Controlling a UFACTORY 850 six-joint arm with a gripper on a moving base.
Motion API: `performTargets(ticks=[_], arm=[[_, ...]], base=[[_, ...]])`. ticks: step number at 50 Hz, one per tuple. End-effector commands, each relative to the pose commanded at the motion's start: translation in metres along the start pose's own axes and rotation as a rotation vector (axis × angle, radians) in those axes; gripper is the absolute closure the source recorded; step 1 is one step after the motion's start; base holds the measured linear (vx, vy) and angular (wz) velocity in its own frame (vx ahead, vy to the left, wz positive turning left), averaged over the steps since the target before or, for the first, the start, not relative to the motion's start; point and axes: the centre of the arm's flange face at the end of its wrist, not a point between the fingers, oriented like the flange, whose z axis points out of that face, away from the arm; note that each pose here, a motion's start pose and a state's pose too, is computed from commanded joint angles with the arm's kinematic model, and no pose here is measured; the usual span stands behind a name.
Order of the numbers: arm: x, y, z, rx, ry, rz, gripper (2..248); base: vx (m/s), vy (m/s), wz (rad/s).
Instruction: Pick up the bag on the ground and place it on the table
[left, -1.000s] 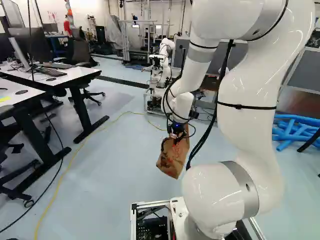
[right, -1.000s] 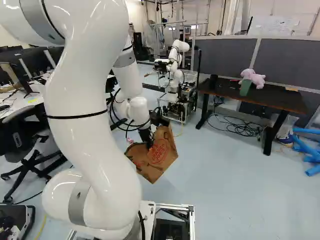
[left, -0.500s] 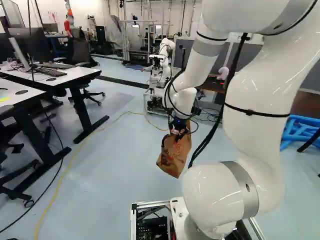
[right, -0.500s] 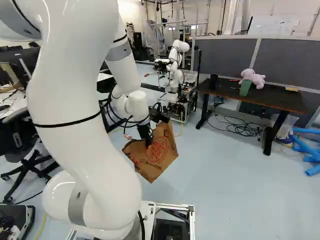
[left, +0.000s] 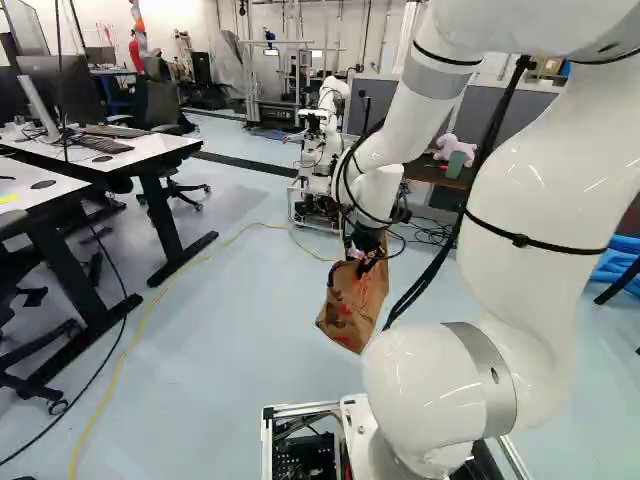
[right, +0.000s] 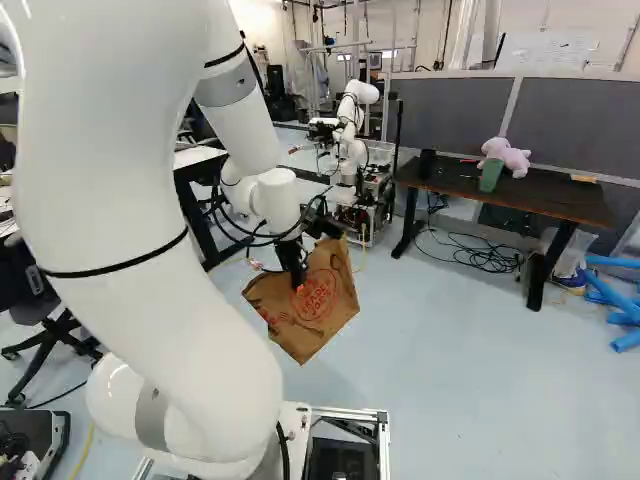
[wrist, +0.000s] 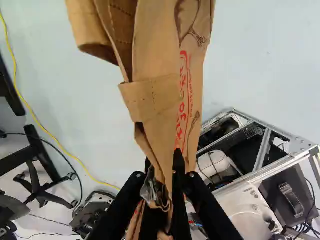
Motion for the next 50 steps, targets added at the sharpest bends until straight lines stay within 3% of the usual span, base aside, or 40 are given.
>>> performTargets(ticks=[50], arm=[[0.0, 0.021, -0.075, 0.002, -0.024, 0.049, 227]], base=[[0.0, 0.0, 0.0]])
